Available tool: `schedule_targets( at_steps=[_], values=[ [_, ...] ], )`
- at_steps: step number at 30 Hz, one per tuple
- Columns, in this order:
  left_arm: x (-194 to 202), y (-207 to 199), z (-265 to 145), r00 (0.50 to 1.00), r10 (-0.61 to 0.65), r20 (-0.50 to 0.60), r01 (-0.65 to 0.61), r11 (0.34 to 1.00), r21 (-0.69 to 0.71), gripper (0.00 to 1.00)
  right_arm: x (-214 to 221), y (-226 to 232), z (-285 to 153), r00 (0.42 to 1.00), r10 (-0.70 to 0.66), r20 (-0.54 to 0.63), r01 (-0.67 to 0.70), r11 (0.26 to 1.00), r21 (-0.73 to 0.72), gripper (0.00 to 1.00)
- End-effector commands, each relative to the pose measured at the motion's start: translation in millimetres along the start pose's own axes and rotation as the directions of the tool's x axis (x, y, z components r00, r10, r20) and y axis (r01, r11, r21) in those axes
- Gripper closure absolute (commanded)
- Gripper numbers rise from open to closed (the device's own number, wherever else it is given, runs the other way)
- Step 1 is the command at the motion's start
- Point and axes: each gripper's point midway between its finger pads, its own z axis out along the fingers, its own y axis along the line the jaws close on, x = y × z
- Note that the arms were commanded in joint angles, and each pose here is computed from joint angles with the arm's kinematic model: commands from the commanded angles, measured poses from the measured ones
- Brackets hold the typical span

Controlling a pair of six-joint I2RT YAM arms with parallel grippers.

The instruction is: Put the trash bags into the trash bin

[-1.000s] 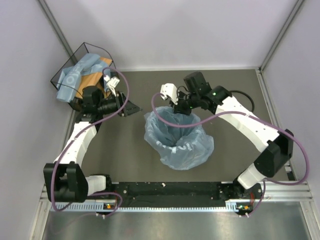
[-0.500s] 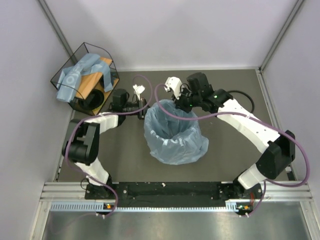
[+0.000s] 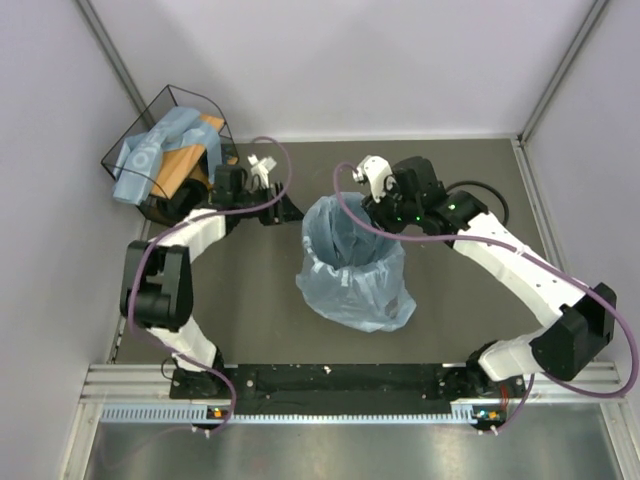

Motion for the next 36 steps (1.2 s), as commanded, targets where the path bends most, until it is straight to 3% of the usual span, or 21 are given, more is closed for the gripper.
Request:
schedule_targets(
  at_steps=[1, 3, 8, 12, 20, 28, 31, 36],
  values=[
    [-43.5, -32.1, -48.2, 0.968, 0.237, 0.086, -0.227, 0.968, -0.108, 0.39, 14.2, 6.9, -29.5, 0.997, 0.041, -0.062, -0.043, 0.999, -0.033, 0.48],
    [-46.2, -46.6, -67.8, 0.947, 0.303, 0.109, -0.288, 0.948, -0.133, 0.39, 3.2, 8.8, -38.0, 1.0, 0.008, -0.019, -0.009, 0.998, -0.061, 0.33],
    [-34.4, -95.6, -89.7, 0.909, 0.389, 0.15, -0.391, 0.92, -0.017, 0.38, -24.3, 7.9, -47.6, 0.99, -0.113, 0.08, 0.122, 0.986, -0.117, 0.22],
    [-26.4, -121.7, -90.3, 0.919, 0.364, 0.151, -0.38, 0.92, 0.095, 0.38, -51.1, 14.5, -45.6, 0.968, -0.193, 0.163, 0.221, 0.959, -0.179, 0.21],
    [-25.4, -137.1, -75.5, 0.895, 0.423, 0.142, -0.436, 0.896, 0.079, 0.42, -93.3, 13.2, -12.2, 0.924, -0.294, 0.246, 0.35, 0.908, -0.229, 0.26],
    [-26.5, -133.7, -70.7, 0.879, 0.458, 0.132, -0.466, 0.884, 0.035, 0.45, -82.3, 27.6, 22.6, 0.871, -0.404, 0.279, 0.481, 0.817, -0.318, 0.54],
    [-24.2, -135.7, -72.4, 0.875, 0.467, 0.131, -0.475, 0.879, 0.041, 0.45, -64.1, 32.5, 31.2, 0.872, -0.419, 0.251, 0.485, 0.803, -0.345, 0.66],
    [-32.2, -144.8, -81.5, 0.826, 0.539, 0.167, -0.545, 0.838, -0.006, 0.42, -30.9, 40.9, 36.9, 0.889, -0.423, 0.173, 0.457, 0.807, -0.375, 0.85]
  ],
)
